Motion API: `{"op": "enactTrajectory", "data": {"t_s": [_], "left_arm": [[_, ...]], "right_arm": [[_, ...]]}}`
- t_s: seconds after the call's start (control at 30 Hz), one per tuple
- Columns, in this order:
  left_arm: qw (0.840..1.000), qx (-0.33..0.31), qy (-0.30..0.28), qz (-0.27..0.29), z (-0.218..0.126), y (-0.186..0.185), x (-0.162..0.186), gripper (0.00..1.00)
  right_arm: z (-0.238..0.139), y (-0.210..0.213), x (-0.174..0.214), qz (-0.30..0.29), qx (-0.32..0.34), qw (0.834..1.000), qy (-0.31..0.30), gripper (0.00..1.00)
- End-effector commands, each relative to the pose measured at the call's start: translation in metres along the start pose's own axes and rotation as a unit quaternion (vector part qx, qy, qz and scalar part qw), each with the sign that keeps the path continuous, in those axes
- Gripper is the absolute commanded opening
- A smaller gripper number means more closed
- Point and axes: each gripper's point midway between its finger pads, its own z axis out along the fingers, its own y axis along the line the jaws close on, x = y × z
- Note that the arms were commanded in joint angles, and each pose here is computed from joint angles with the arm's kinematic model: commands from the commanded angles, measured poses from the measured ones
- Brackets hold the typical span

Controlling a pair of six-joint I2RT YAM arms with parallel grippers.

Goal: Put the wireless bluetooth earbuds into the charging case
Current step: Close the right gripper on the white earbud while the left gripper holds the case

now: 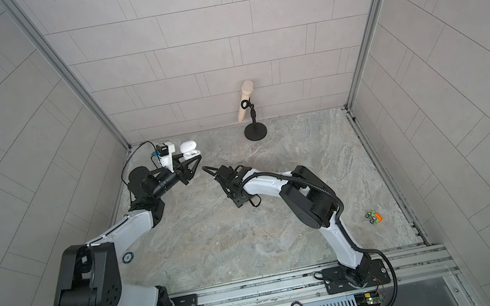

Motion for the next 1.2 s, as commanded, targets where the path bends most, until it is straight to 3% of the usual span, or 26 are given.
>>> {"op": "enactTrajectory", "data": {"t_s": [0.0, 0.37, 0.67, 1.17], "left_arm": [[1.000, 0.006, -0.001, 0.004, -0.001, -0.012, 0.004, 0.15], [1.000, 0.000, 0.013, -0.003, -0.009, -0.035, 0.030, 0.14], [1.000, -0.021, 0.021, 0.004, -0.023, -0.042, 0.041, 0.14], [1.000, -0.023, 0.017, 0.009, -0.028, -0.045, 0.038, 0.13]], "right_arm": [[-0.027, 0.006, -0.008, -0.002, -0.041, 0.999, -0.020, 0.67], [-0.046, -0.018, -0.019, 0.078, -0.105, 0.991, -0.024, 0.66], [-0.033, -0.002, -0.029, 0.055, -0.149, 0.987, 0.016, 0.59], [-0.013, 0.014, -0.022, -0.030, -0.116, 0.989, 0.081, 0.42]]}}
